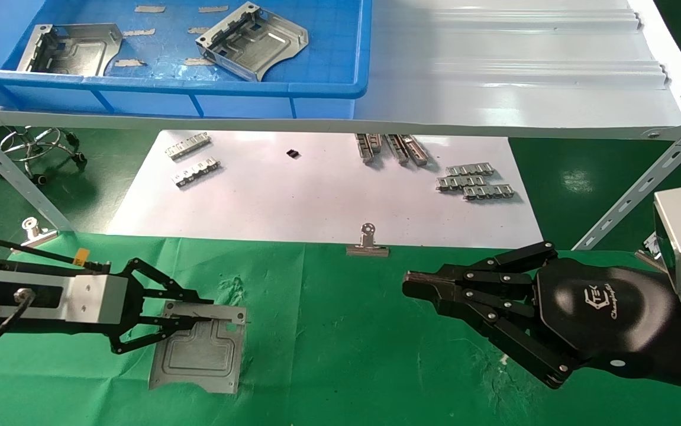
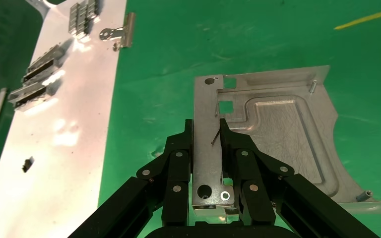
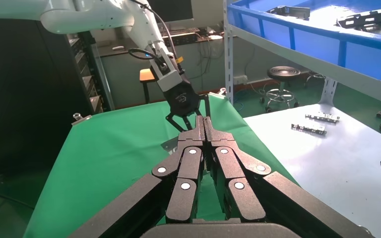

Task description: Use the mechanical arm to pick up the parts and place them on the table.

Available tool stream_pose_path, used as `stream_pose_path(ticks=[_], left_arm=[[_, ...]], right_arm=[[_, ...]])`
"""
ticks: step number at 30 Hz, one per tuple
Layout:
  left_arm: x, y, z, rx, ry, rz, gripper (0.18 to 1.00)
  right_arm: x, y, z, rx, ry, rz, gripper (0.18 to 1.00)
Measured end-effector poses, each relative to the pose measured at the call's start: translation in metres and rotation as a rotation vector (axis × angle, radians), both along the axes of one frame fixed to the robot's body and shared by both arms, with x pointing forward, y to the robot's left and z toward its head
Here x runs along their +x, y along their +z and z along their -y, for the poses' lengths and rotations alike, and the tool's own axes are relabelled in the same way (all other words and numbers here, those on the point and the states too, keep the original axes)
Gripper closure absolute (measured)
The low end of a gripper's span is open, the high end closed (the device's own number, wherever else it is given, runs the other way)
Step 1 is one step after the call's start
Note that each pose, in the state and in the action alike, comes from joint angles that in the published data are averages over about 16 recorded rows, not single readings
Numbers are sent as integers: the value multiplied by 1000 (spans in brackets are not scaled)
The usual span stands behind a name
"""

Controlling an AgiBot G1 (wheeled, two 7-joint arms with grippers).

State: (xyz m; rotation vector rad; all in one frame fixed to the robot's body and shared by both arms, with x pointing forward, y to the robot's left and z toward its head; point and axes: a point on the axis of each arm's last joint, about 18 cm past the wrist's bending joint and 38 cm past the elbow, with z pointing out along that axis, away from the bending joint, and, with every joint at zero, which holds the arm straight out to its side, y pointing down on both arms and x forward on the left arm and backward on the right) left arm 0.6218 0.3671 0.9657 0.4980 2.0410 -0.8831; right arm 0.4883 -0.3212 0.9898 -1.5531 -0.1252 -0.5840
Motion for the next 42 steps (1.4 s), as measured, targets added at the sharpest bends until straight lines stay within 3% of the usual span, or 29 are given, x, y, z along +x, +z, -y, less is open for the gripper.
stream_pose_path(ticks=[24, 33, 42], left_arm=[[29, -26, -7, 32, 97, 13, 907], [25, -17, -7, -14, 82, 21, 844], [12, -6, -2, -126, 51, -43, 711]], right_arm=[[0, 0, 0, 0, 0, 0, 987], [0, 0, 0, 0, 0, 0, 987], [0, 0, 0, 0, 0, 0, 987]])
